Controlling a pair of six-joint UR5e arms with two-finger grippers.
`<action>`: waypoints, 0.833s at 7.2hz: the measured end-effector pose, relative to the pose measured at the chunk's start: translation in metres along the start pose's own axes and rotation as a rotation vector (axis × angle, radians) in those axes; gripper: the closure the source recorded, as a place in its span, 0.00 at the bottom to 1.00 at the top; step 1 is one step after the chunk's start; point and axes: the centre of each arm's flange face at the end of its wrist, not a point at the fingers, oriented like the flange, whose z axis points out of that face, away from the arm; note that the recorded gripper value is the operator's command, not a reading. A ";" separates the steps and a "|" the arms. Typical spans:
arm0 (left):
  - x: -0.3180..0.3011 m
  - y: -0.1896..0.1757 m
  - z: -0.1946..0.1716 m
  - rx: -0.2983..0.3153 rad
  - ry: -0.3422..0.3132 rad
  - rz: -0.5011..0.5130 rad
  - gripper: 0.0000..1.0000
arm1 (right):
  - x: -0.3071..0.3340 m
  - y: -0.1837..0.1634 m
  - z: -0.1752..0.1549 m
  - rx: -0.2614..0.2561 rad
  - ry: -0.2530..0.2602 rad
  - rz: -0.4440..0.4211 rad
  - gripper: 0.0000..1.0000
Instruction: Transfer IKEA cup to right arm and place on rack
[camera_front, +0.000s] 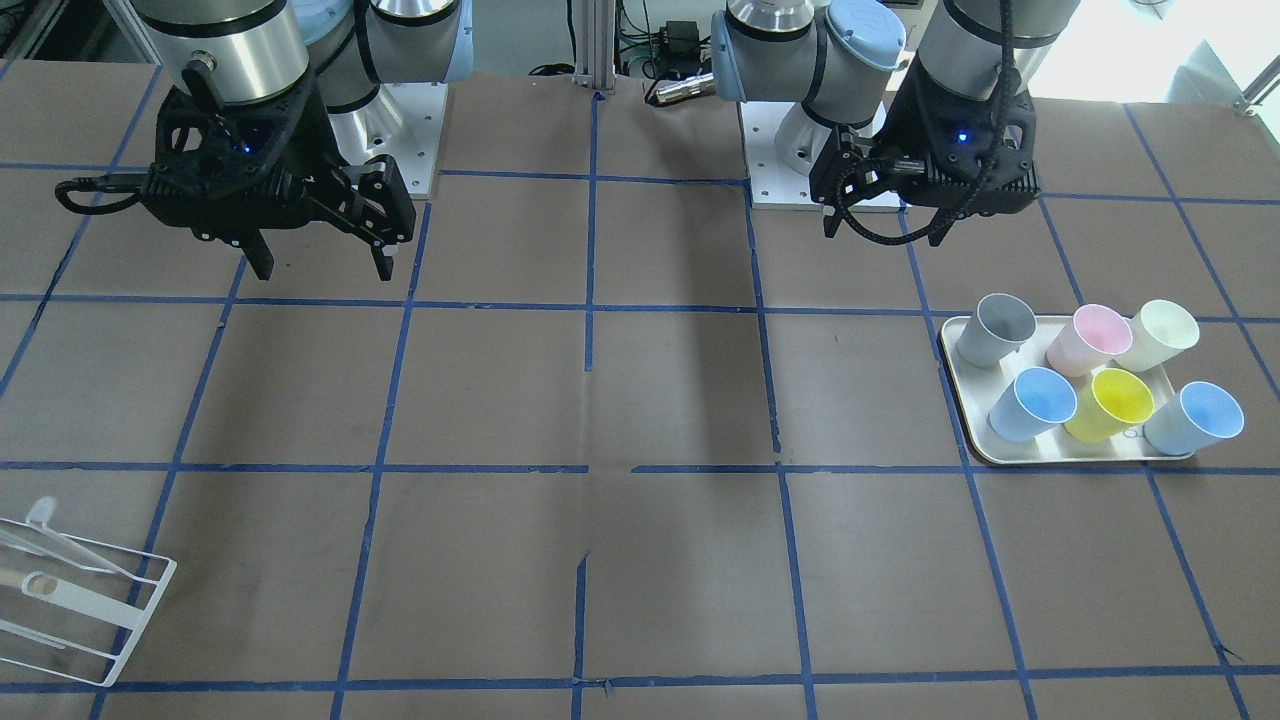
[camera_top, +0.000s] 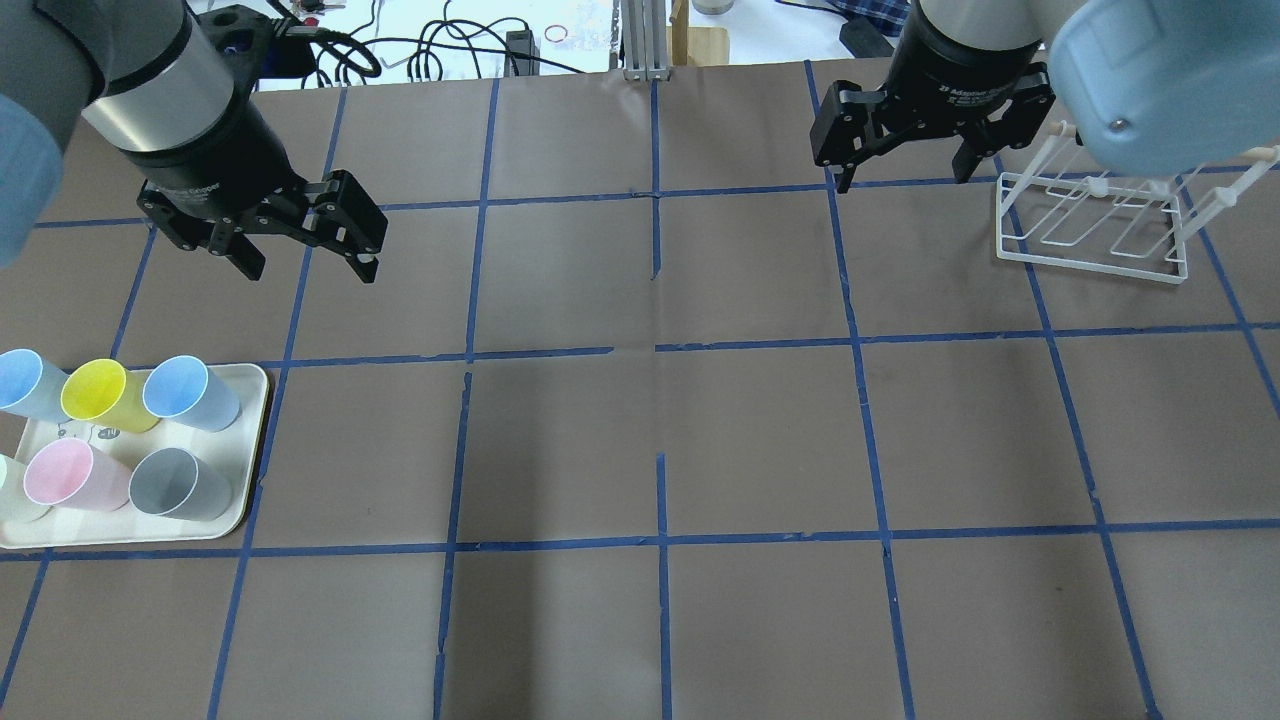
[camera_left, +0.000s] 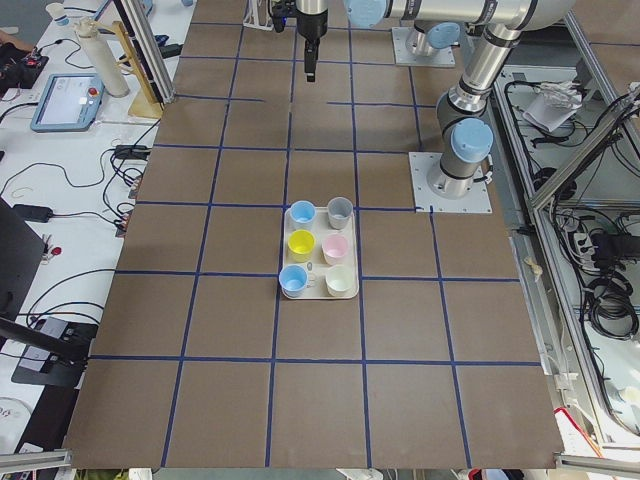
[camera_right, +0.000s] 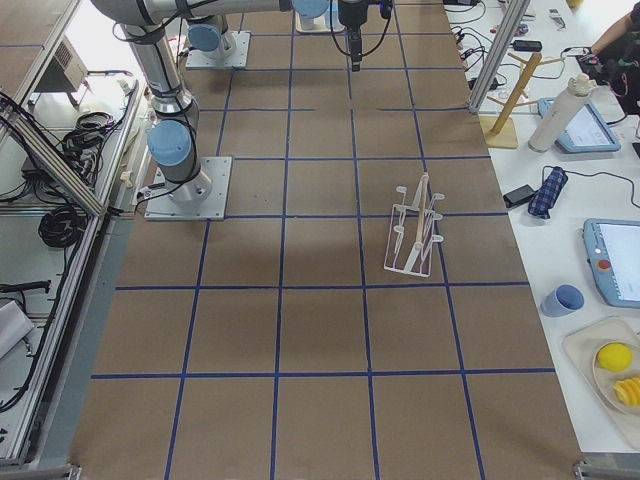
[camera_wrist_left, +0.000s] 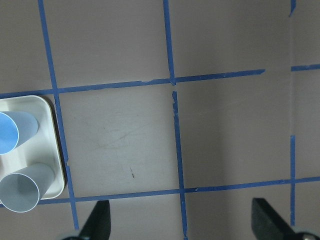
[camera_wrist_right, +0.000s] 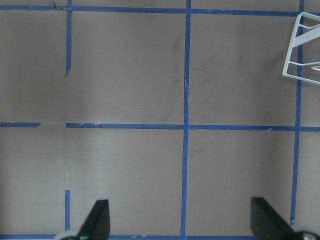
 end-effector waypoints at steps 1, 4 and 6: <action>-0.001 -0.001 0.001 -0.001 0.001 0.004 0.00 | 0.000 0.000 0.000 0.000 0.000 0.000 0.00; -0.014 -0.004 0.004 -0.009 0.011 -0.020 0.00 | 0.000 0.000 0.001 -0.002 0.001 0.000 0.00; -0.036 -0.007 0.005 -0.016 0.014 -0.058 0.00 | 0.001 0.000 0.000 -0.001 0.001 -0.002 0.00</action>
